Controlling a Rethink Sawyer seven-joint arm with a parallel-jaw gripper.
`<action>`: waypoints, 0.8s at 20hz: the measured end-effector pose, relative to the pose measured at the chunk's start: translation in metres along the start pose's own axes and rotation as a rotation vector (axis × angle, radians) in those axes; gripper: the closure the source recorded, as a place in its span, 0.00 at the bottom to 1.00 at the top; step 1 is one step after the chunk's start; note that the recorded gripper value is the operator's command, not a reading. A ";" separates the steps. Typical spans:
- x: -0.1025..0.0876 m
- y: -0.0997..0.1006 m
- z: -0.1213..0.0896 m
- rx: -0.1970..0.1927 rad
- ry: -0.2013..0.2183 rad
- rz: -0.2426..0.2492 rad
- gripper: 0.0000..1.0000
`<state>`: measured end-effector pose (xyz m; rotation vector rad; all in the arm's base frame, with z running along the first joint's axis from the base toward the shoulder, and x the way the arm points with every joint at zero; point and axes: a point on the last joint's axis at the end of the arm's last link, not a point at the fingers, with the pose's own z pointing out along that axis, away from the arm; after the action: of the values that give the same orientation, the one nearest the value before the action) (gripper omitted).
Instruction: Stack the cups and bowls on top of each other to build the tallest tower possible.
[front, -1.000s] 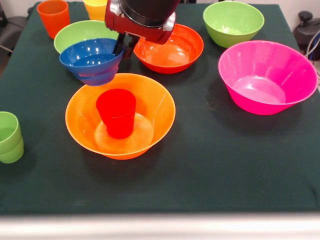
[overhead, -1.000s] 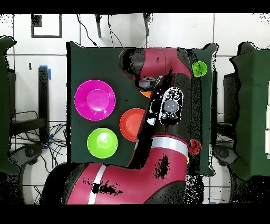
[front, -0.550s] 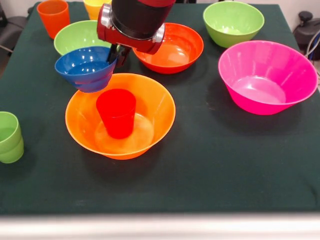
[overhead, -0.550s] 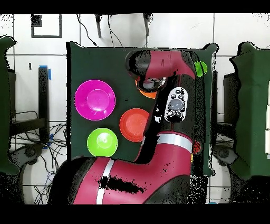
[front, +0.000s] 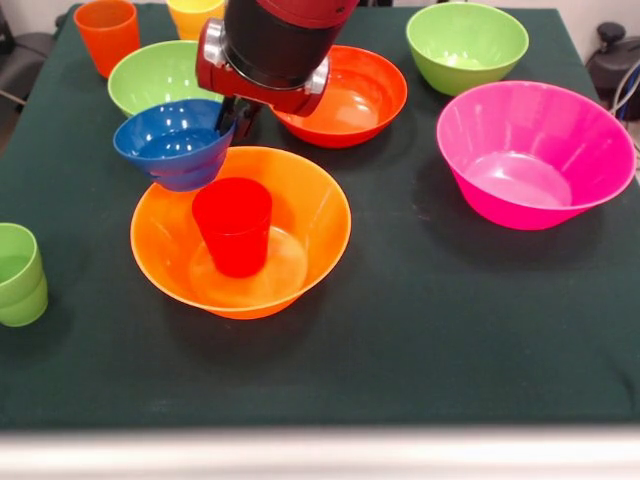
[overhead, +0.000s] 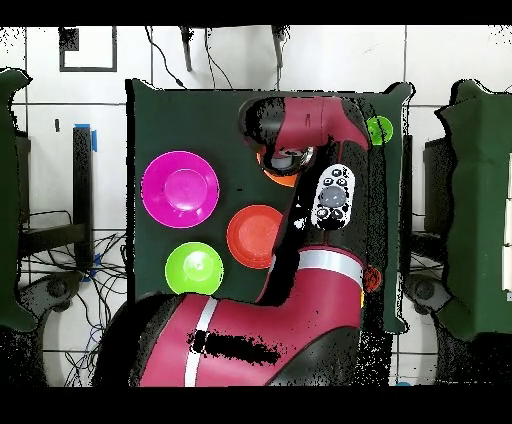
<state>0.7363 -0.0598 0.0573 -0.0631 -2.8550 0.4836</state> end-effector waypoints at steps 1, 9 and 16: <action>0.000 0.000 0.000 -0.001 -0.001 0.000 1.00; -0.003 0.005 0.010 -0.001 0.005 -0.006 1.00; -0.003 0.009 0.016 -0.003 0.014 -0.010 1.00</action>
<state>0.7348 -0.0570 0.0389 -0.0519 -2.8414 0.4743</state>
